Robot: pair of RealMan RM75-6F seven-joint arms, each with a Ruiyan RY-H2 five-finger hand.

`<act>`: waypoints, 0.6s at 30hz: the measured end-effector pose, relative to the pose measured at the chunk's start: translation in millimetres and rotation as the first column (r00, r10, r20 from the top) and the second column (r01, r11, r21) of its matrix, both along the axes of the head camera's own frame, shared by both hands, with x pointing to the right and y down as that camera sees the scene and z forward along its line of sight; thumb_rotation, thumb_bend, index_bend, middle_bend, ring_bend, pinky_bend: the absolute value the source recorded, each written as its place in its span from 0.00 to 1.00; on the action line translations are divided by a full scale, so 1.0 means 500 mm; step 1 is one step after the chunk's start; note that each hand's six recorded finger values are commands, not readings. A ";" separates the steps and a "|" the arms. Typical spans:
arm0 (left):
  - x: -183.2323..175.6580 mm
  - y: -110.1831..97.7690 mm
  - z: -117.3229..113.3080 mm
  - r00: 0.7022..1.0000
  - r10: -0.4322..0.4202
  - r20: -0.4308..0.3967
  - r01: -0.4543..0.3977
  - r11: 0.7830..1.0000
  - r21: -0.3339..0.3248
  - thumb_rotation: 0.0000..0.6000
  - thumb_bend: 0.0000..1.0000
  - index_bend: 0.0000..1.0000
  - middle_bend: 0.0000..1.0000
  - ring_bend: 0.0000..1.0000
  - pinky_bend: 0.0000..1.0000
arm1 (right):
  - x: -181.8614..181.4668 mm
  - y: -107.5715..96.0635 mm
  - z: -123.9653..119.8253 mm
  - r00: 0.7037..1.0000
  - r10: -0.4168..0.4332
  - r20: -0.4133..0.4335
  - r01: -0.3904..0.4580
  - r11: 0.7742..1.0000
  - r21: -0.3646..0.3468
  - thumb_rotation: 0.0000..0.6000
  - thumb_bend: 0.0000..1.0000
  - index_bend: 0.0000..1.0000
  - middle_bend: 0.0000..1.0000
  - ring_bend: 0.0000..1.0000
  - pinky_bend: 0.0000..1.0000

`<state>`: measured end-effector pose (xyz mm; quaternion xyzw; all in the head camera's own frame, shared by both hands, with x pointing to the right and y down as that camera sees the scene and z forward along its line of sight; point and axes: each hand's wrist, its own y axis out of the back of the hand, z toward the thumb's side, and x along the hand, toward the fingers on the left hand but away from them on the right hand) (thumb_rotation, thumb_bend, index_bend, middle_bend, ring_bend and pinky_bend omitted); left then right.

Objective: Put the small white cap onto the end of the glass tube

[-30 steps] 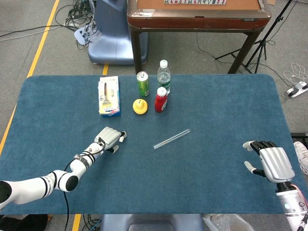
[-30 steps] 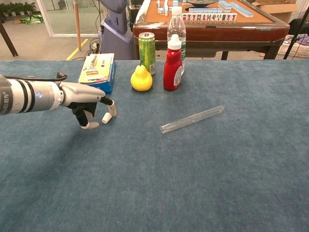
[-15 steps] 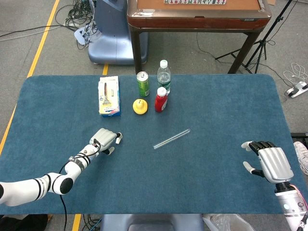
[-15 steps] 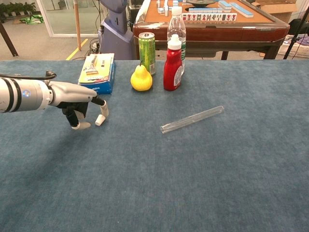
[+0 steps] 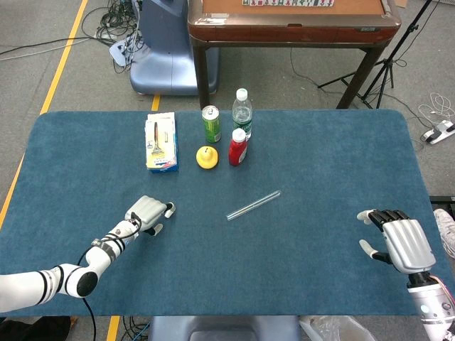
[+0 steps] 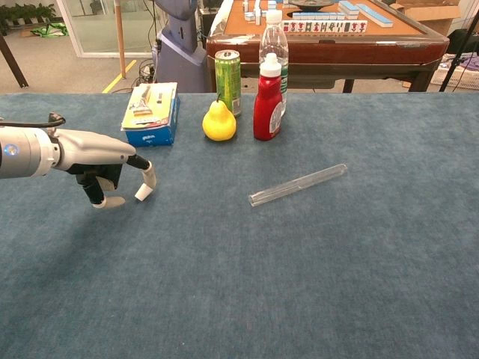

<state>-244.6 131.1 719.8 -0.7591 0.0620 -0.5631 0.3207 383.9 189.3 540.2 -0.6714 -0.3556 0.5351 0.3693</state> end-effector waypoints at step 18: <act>-0.026 0.027 -0.034 0.999 0.021 0.025 -0.022 1.000 0.005 1.00 0.40 0.24 1.00 1.00 1.00 | 0.001 0.007 -0.008 1.000 0.002 0.009 -0.002 1.000 0.008 1.00 0.24 0.38 0.43 0.40 0.40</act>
